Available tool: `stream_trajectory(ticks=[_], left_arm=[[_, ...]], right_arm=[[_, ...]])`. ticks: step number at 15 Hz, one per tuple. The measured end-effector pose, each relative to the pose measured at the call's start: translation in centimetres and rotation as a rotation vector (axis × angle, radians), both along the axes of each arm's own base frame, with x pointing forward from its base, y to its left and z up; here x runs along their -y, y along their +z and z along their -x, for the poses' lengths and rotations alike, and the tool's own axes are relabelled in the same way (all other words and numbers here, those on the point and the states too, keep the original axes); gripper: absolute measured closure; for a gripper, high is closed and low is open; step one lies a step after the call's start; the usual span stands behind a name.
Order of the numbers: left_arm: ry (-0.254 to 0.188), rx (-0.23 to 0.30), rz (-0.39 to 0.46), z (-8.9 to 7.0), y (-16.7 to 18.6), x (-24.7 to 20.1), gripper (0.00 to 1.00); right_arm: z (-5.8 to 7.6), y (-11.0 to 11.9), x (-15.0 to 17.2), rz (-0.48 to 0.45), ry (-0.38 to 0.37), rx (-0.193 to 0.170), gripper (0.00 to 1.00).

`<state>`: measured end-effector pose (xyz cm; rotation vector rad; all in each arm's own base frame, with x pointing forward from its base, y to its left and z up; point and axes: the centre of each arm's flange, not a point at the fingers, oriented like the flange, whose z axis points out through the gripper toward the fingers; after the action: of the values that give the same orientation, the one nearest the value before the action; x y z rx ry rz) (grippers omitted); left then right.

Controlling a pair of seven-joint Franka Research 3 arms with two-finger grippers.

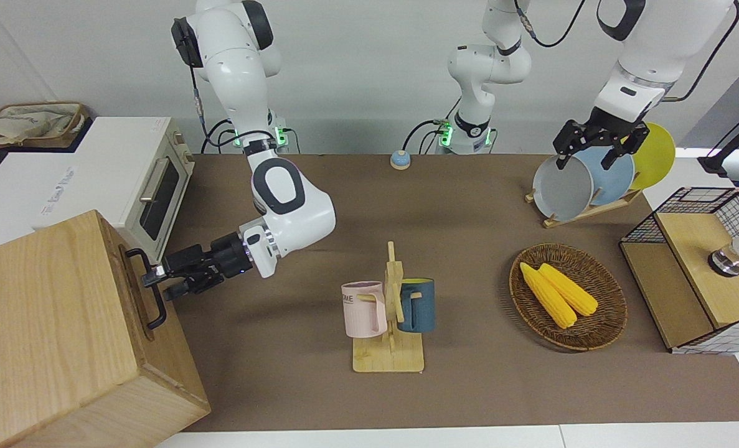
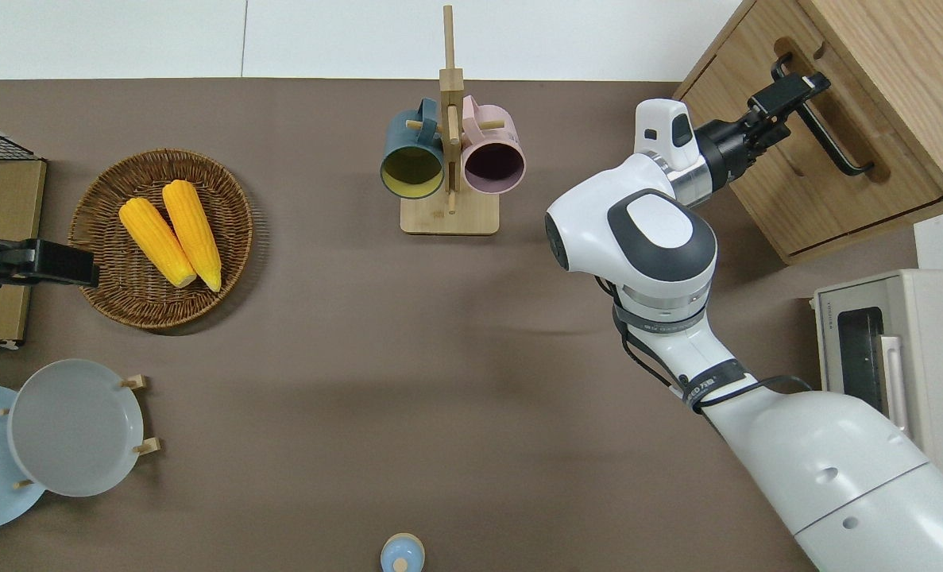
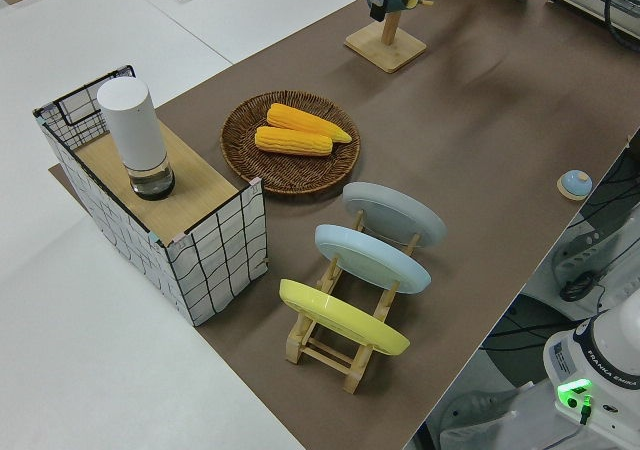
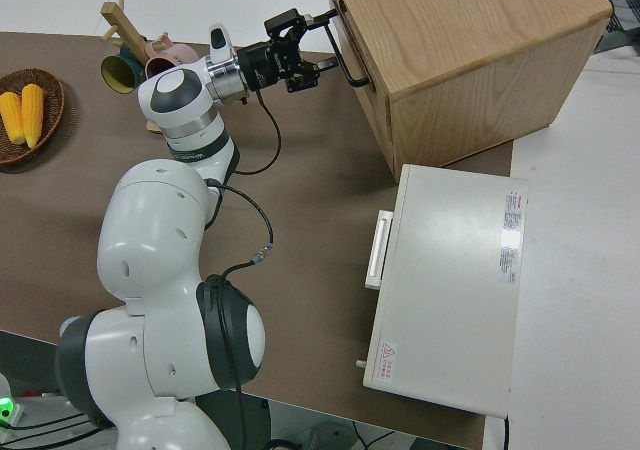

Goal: Slide drawer open with right arm
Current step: 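Close the right gripper around the black drawer handle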

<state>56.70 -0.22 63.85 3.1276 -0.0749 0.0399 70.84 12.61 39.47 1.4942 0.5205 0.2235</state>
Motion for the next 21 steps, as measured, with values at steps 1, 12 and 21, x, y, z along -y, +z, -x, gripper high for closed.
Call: stream_trajectory(ticks=[1, 12, 21], left_arm=[[0.000, 0.000, 0.000, 0.0, 0.0, 0.0, 0.00], [0.000, 0.000, 0.000, 0.0, 0.0, 0.0, 0.00], [0.000, 0.000, 0.000, 0.0, 0.0, 0.0, 0.00]], right_arm=[[-0.1, -0.2, 0.2, 0.014, 0.004, -0.001, 0.02], [0.1, -0.5, -0.2, 0.019, -0.007, 0.029, 0.57], [0.5, -0.8, -0.8, 0.011, -0.020, 0.039, 0.80]])
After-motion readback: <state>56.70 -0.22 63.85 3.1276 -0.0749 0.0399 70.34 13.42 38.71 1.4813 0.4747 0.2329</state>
